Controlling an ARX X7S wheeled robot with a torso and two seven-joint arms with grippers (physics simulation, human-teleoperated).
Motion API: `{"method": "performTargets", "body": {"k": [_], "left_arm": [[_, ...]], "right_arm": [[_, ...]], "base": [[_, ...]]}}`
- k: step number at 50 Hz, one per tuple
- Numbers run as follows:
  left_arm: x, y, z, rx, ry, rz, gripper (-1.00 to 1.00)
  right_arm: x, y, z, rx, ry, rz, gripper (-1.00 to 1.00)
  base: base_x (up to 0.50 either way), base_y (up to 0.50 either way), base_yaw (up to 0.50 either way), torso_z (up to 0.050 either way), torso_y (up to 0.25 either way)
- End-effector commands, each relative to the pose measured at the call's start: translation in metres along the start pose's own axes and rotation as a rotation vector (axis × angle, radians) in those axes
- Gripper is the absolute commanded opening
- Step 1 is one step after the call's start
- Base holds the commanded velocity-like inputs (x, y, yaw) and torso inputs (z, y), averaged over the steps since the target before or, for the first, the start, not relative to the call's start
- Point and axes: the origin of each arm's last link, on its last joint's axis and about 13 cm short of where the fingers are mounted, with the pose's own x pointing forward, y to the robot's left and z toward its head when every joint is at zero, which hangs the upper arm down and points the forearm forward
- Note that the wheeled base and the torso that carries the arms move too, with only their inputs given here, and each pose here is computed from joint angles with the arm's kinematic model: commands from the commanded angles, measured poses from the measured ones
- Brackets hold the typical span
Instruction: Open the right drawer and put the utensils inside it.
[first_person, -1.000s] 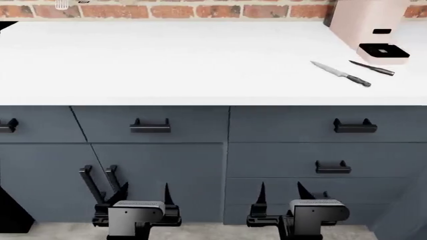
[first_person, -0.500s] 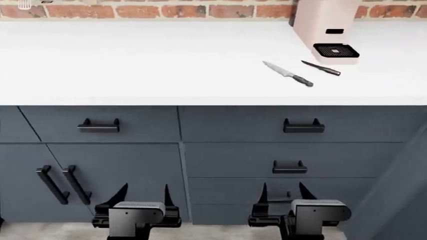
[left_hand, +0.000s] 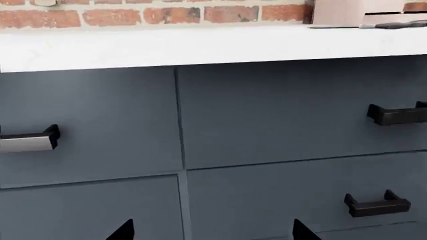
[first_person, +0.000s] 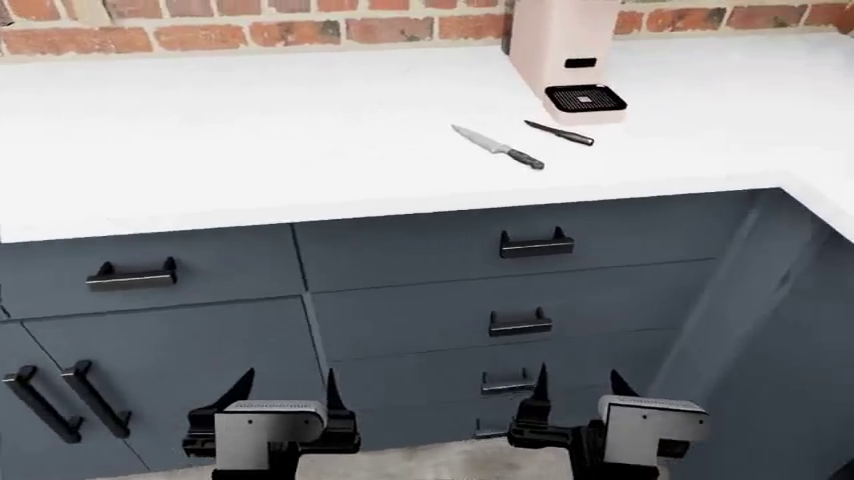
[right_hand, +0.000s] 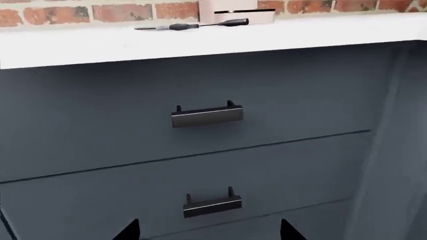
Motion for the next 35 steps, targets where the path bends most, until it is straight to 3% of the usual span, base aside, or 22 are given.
{"method": "performTargets", "body": {"k": [1, 24, 26, 31, 35], "left_arm": [[0.001, 0.000, 0.004, -0.001, 0.012, 0.004, 1.00], [0.001, 0.000, 0.011, 0.010, -0.005, 0.010, 1.00], [0.000, 0.000, 0.010, 0.004, -0.004, 0.007, 1.00], [0.000, -0.001, 0.014, 0.007, 0.005, 0.010, 1.00], [-0.001, -0.003, 0.016, 0.015, 0.019, -0.003, 1.00]], "right_arm": [[0.002, 0.000, 0.001, 0.004, 0.015, -0.008, 1.00], [0.005, -0.001, 0.002, -0.004, 0.021, -0.028, 1.00], [0.007, 0.000, 0.001, -0.030, 0.039, -0.074, 1.00], [0.006, 0.000, 0.004, -0.022, 0.046, -0.039, 1.00], [0.007, -0.001, 0.003, -0.006, 0.058, -0.032, 1.00]], "base": [[-0.07, 0.01, -0.50, 0.050, 0.000], [-0.08, 0.02, -0.50, 0.050, 0.000], [0.00, 0.00, -0.11, 0.013, 0.000], [0.00, 0.00, 0.00, 0.000, 0.000], [0.48, -0.14, 0.00, 0.000, 0.000]]}}
